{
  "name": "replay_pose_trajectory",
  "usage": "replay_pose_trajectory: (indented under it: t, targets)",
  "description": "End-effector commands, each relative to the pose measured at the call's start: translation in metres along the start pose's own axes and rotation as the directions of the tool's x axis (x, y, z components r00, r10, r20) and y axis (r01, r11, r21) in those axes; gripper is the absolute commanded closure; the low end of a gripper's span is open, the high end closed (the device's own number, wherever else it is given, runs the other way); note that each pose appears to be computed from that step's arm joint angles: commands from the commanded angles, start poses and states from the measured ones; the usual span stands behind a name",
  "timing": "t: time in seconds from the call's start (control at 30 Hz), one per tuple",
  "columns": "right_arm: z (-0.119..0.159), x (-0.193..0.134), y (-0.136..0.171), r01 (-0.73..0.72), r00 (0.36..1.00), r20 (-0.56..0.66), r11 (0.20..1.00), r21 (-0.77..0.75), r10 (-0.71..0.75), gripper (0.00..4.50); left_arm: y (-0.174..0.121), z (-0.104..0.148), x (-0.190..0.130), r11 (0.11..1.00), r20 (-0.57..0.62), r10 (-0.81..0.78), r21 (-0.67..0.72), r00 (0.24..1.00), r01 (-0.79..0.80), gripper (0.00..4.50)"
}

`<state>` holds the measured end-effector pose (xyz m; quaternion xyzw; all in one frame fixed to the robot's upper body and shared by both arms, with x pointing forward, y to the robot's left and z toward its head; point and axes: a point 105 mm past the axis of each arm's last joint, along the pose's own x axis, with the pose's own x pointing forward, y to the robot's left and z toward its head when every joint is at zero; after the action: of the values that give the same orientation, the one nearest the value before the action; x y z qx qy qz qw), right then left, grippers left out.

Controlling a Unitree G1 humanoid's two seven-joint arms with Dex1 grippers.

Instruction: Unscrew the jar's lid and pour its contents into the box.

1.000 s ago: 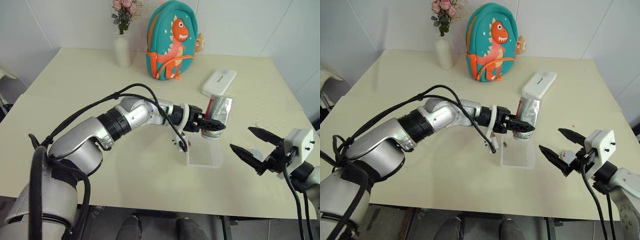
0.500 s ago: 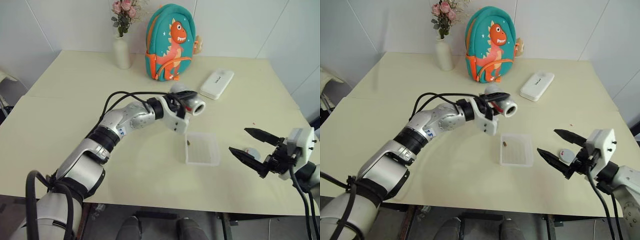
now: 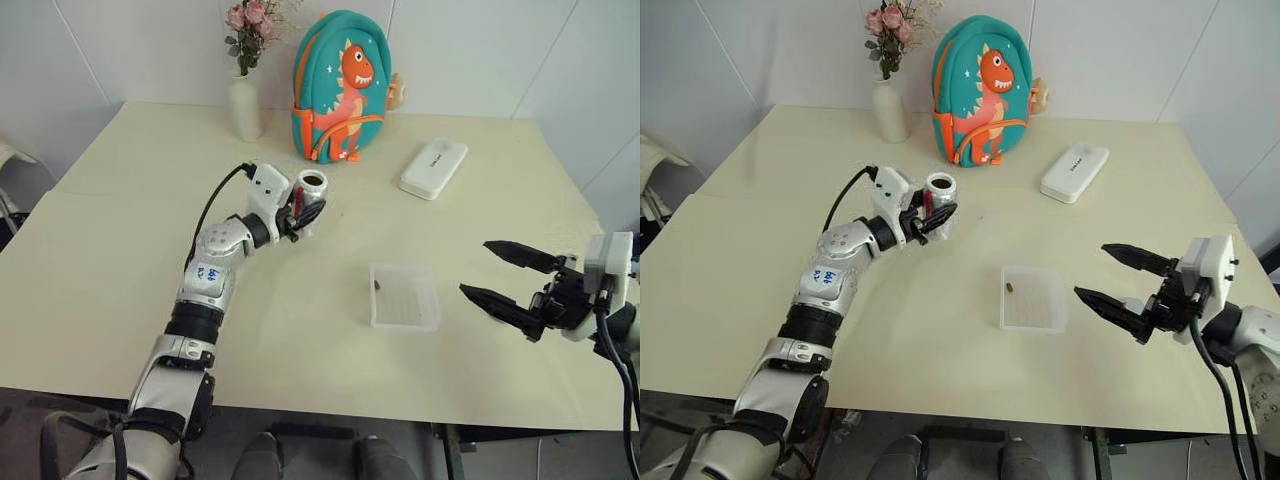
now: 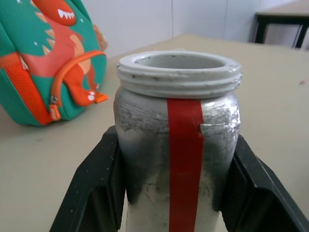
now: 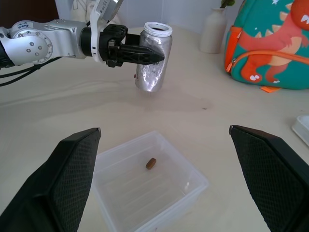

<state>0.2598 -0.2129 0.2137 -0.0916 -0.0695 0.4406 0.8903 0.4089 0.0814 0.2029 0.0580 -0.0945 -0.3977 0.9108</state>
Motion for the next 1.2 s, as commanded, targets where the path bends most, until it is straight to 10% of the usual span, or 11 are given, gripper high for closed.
replay_pose_trajectory:
  t: [0.03,0.33,0.6,1.2]
  targets:
    - [0.004,0.003,-0.002,-0.012,1.0,0.022,1.0,-0.023,0.013,0.02,-0.012,0.001,-0.007,0.996,0.055,-0.078,-0.027,0.995,0.079,2.45]
    - [0.002,0.006,-0.003,-0.025,0.999,0.021,0.999,-0.022,0.025,0.02,-0.015,-0.033,-0.015,0.989,-0.022,-0.143,-0.048,0.989,0.142,2.45]
    - [0.002,0.004,-0.005,-0.018,1.0,0.018,1.0,-0.024,0.019,0.0,-0.019,-0.029,-0.015,0.982,-0.019,-0.19,0.017,0.982,0.19,0.03]
    - [0.002,0.009,-0.013,-0.021,1.0,0.011,0.999,-0.041,0.021,0.0,-0.017,-0.019,-0.052,0.963,-0.085,-0.239,0.106,0.967,0.247,0.03]
